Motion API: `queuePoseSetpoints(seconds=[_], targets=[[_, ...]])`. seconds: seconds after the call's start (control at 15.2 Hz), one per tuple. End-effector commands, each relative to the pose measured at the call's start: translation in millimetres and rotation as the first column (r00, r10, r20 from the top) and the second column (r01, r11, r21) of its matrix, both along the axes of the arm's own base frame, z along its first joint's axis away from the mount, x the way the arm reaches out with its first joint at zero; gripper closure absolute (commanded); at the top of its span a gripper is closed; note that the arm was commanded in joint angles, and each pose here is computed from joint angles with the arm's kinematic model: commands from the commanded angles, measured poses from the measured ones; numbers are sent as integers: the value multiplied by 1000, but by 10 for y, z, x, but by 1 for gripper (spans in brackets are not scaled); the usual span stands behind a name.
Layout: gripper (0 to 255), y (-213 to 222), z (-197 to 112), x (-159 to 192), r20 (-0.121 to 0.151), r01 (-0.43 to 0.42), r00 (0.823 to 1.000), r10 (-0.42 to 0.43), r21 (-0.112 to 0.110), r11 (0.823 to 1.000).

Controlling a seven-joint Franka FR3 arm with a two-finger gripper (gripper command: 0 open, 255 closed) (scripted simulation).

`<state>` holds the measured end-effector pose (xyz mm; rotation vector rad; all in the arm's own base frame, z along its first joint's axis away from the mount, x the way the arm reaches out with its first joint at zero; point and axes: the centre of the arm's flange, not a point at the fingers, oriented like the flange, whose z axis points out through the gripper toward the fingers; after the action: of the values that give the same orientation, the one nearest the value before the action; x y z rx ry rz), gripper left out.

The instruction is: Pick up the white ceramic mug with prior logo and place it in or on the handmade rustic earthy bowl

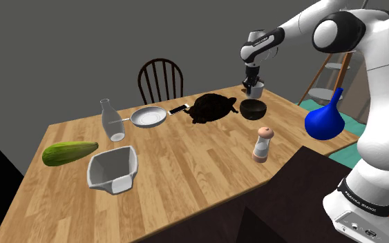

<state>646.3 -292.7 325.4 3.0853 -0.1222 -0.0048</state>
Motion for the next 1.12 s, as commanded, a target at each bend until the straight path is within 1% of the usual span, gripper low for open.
queuePoseSetpoints(seconds=[0.0, 0.53, 1.06], targets=[[255, -2, -110, -5, 1, 0, 1000, 0, 0, 1000], [255, -2, -549, -5, 1, 0, 1000, 0, 0, 1000], [255, -2, -549, -5, 1, 0, 1000, 0, 0, 1000]])
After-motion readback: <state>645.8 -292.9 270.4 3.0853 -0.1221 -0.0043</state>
